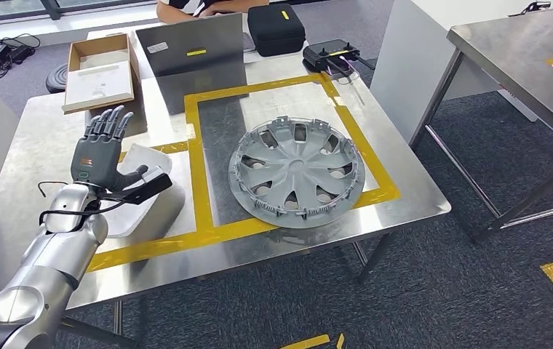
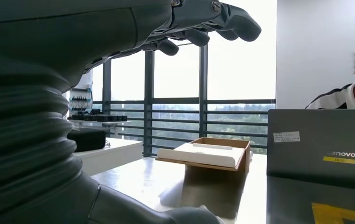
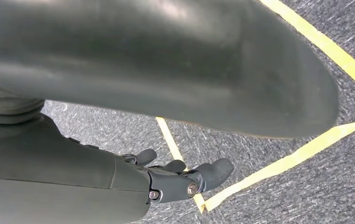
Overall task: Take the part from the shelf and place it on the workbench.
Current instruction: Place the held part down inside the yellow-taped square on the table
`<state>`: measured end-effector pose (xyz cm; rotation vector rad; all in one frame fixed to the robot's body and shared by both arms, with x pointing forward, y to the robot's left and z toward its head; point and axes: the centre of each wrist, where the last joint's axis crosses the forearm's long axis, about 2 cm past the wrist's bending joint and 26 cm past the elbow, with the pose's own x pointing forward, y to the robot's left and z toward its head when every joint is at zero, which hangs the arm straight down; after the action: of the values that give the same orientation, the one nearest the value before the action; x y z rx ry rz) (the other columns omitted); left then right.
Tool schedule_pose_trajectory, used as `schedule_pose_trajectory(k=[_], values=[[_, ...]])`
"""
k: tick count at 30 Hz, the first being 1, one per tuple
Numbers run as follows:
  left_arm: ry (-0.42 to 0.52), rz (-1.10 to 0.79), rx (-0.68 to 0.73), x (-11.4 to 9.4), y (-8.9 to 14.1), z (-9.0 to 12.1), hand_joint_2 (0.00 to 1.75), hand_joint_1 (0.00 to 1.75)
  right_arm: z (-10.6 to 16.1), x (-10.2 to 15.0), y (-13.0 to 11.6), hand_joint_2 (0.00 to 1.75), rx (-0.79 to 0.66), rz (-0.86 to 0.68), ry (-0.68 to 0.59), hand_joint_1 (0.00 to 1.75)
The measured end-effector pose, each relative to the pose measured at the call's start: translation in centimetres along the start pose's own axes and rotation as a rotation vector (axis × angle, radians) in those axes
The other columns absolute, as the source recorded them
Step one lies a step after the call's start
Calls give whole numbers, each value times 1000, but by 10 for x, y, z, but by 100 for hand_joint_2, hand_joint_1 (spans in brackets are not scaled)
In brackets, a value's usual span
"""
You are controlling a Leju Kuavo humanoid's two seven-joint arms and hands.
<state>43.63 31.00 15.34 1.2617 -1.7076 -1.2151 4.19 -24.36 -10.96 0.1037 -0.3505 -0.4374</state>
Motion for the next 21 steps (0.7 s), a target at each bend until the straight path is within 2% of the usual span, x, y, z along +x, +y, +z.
schedule_pose_trajectory(k=[21], values=[[-43,3,-4,5,10,-15,0,0,0,2,-2,0,9,11,-1,0]])
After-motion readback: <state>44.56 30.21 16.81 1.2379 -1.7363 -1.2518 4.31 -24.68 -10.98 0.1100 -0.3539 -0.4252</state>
